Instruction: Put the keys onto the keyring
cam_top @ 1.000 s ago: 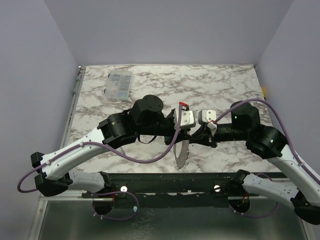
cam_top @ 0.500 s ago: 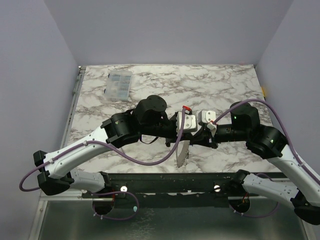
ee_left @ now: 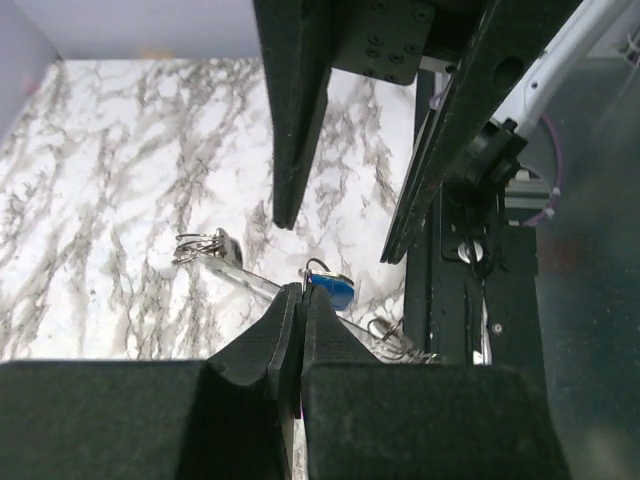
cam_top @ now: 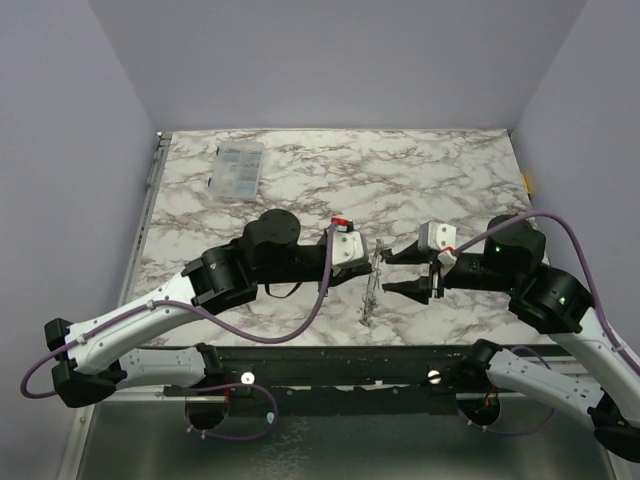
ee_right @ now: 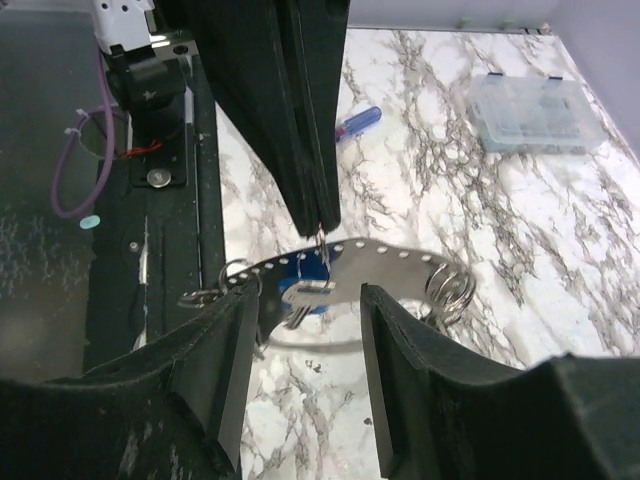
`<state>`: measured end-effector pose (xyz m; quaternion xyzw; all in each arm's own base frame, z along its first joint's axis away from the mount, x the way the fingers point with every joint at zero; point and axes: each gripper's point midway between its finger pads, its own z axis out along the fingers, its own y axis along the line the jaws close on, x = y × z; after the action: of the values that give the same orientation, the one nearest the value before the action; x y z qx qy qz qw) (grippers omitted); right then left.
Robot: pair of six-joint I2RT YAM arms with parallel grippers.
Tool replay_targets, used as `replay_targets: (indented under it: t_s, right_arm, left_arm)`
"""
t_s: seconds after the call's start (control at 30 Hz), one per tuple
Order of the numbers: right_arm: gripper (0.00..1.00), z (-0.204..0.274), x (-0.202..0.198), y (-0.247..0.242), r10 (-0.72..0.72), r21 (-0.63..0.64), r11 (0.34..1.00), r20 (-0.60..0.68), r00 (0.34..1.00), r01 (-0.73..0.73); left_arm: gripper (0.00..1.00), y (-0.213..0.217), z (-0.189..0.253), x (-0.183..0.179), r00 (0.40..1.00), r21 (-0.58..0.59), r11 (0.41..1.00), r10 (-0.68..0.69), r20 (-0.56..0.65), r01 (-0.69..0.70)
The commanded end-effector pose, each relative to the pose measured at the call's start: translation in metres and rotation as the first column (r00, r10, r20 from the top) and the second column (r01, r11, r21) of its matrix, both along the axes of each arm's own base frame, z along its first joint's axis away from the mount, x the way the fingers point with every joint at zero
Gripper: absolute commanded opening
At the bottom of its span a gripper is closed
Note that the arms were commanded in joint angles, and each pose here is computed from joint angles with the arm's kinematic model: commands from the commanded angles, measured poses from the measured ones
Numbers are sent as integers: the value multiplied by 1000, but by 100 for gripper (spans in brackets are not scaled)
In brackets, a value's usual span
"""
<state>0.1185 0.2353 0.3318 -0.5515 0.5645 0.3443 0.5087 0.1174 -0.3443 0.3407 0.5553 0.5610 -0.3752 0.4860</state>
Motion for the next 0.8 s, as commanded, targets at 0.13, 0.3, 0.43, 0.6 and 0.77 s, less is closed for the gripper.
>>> replay_targets:
  t_s: [0.13,0.3,0.43,0.6,0.77]
  right_arm:
    - [48,9,3,5,-21,76,997,8,1000,20]
    - [48,15,6,12,-20,139,990,8,1000,19]
    - [48,20,6,18,-4,184,983,1,1000,4]
    - [48,24,4,23,17,217,976,-11,1000,-14]
    - [42,22,10,24,-11,225,974,-23,1000,16]
  left_arm:
    - [0,17,54,10,992,-259,959,124,37,-111]
    - [0,20,60,10,990,-302,945,137,25,-123]
    - [0,21,62,11,989,-321,937,147,17,-134]
    - [0,22,63,11,988,-334,932,153,13,-140]
    - [0,22,63,11,988,-343,928,155,9,-143]
